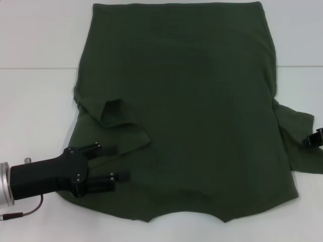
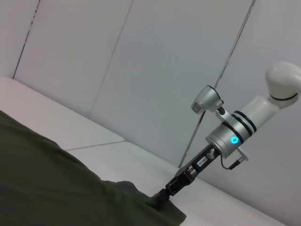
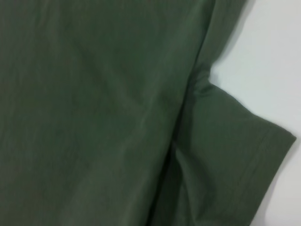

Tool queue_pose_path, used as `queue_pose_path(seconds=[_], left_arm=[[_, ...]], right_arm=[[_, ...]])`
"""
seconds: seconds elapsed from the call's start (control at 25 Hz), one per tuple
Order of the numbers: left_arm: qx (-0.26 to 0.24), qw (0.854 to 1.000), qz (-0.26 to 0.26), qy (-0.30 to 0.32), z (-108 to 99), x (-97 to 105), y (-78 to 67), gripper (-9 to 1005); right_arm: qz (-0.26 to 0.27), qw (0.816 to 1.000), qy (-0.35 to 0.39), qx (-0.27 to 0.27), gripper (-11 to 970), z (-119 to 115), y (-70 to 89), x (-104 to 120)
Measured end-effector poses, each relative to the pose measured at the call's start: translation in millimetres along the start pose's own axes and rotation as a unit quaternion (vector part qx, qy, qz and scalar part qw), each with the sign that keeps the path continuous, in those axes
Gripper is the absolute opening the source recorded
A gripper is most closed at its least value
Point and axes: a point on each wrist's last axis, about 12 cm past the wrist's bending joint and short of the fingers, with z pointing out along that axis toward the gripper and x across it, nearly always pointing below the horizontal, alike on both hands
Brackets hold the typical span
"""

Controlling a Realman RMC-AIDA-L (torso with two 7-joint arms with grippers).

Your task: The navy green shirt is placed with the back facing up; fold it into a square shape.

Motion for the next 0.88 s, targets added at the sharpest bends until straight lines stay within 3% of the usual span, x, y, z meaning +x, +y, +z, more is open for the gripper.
queue_pose_path(seconds=[0.12, 0.24, 0.44, 0.88], left_arm=[[0.000, 1.000, 0.000, 0.000, -0.1, 0.0, 0.0, 886], [0.000, 1.000, 0.000, 0.000, 0.2, 0.1, -0.1, 885], [0.000, 1.000, -0.001, 0.000, 0.4, 0.2, -0.2, 883], [0.002, 1.000, -0.001, 0.000, 0.6, -0.1, -0.4, 883]], right_arm=[[-0.001, 1.000, 0.003, 0.005, 493, -0.3, -1.0, 0.5], [-0.002, 1.000, 0.004, 0.007, 249, -0.4, -1.3, 0.1], [-0.002, 1.000, 0.002, 0.009, 45, -0.8, -1.5, -0.7], [0.035, 0.999, -0.028, 0.021, 39, -17.3, -24.9, 1.4]])
